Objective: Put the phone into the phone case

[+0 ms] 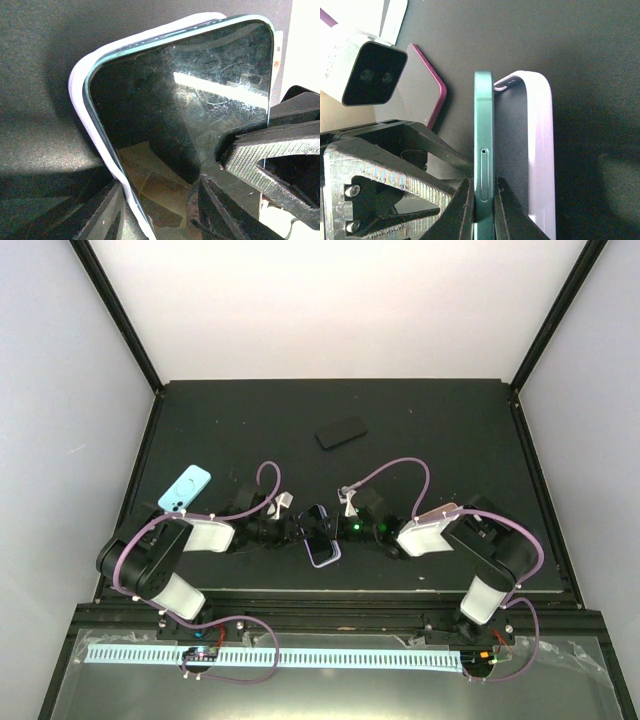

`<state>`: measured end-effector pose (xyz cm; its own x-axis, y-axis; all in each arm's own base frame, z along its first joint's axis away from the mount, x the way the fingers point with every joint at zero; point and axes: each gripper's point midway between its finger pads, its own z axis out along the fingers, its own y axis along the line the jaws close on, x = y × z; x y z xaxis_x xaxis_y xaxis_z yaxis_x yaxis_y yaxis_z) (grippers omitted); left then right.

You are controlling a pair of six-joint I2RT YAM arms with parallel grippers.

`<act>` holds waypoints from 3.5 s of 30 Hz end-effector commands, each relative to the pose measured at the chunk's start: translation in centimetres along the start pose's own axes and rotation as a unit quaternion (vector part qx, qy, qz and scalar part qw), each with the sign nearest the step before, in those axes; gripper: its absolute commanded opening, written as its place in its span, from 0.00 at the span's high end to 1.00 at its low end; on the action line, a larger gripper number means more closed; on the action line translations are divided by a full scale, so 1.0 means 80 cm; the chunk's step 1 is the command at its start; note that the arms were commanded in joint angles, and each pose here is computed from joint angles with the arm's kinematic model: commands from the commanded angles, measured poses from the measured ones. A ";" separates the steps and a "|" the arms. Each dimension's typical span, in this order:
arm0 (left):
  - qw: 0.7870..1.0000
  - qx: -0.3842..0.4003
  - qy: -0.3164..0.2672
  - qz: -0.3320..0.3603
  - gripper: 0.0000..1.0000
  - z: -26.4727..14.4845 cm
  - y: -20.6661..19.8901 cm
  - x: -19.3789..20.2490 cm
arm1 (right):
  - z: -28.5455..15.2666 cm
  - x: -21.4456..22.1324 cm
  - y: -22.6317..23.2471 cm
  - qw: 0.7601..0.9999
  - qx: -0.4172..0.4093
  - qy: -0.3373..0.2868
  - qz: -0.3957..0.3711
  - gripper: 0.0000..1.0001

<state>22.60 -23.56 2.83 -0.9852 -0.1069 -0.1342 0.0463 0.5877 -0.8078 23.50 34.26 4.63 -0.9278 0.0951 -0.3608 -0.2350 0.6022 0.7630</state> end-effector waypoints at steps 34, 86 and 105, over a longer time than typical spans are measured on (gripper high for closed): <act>0.999 -0.031 -0.009 0.033 0.56 0.002 0.015 -0.001 | -0.040 0.010 -0.033 0.990 0.125 0.049 -0.051 0.50; 0.997 -0.077 0.005 -0.001 0.64 -0.009 0.048 0.041 | -0.050 -0.002 0.055 0.977 -0.181 -0.012 0.116 0.51; 0.995 -0.063 0.045 -0.066 0.63 -0.009 0.055 0.075 | -0.045 0.018 -0.028 0.996 0.013 0.003 0.084 0.60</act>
<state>21.21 -22.43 2.44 -0.9751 -0.1343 -0.1763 0.0558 0.6209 -0.7819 20.61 31.50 4.94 -0.9705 0.2009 -0.1331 -0.0215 0.4778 0.8782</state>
